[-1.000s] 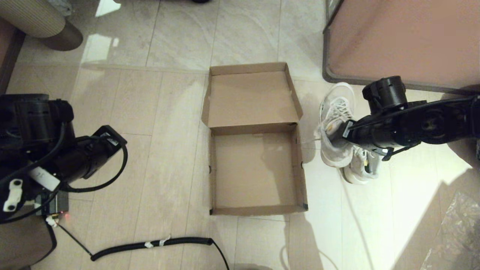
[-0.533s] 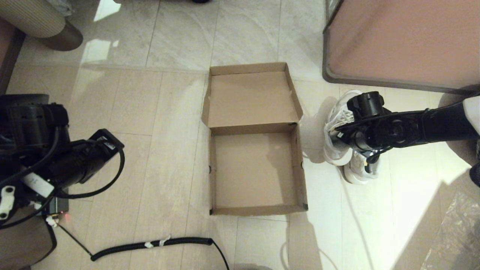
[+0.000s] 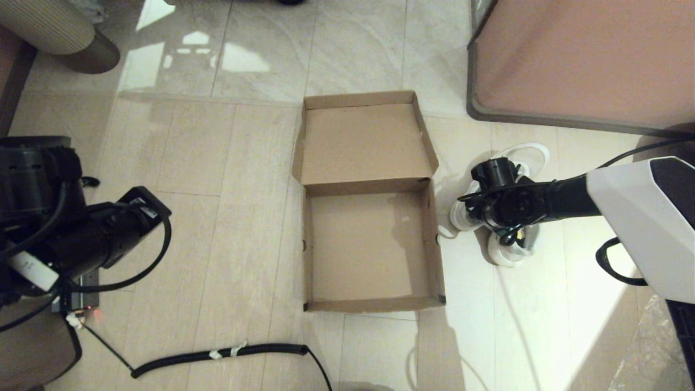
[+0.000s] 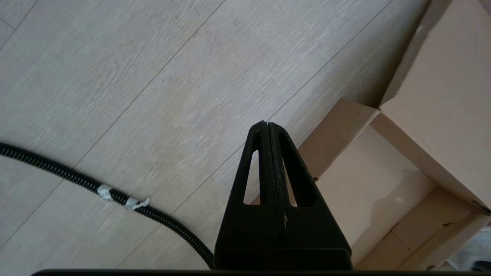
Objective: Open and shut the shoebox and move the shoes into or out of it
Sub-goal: Put the shoes out of the shoe box
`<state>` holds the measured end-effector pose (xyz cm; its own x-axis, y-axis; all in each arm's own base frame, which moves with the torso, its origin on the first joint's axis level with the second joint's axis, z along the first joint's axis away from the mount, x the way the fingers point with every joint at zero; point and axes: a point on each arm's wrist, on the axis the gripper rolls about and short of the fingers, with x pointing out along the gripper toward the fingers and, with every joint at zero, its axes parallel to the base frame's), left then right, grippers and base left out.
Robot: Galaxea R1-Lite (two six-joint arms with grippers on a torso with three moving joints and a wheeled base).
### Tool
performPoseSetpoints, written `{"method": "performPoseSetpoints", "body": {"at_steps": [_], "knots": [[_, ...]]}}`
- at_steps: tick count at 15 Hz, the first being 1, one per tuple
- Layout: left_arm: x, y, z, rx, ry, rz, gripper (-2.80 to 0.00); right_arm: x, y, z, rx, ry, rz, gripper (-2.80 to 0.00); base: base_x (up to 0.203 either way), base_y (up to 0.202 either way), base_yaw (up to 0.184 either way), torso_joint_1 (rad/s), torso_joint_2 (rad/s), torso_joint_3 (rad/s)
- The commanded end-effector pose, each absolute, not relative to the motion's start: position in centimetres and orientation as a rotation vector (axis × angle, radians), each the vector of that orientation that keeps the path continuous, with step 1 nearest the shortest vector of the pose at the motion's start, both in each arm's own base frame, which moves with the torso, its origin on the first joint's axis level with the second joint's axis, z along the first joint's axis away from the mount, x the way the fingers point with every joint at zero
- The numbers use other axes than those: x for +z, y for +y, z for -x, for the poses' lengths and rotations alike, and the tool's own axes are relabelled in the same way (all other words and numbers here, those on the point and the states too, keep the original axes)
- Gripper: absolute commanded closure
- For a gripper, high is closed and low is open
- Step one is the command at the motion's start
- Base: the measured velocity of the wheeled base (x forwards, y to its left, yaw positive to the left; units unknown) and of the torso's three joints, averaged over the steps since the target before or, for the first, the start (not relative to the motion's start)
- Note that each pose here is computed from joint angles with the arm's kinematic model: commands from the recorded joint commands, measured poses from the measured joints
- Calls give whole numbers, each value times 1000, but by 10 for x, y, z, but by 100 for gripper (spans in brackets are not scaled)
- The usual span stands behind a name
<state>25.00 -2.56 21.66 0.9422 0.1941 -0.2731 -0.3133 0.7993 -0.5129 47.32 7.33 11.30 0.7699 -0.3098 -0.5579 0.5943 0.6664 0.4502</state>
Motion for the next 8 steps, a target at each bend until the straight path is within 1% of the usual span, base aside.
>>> {"method": "performPoseSetpoints", "body": {"at_steps": [1,3,5,8], "knots": [[220,-25,-247,271,196,592,0,94,79,-479,-540,499,-650,0,0,0,0,0,0,0],[221,-25,-247,270,196,590,0,95,78,-477,-561,494,-655,0,0,0,0,0,0,0],[221,-26,-247,265,192,593,0,112,78,-467,-570,486,-650,0,0,0,0,0,0,0],[224,-25,-245,262,182,596,0,137,78,-442,-576,523,-630,0,0,0,0,0,0,0]]}}
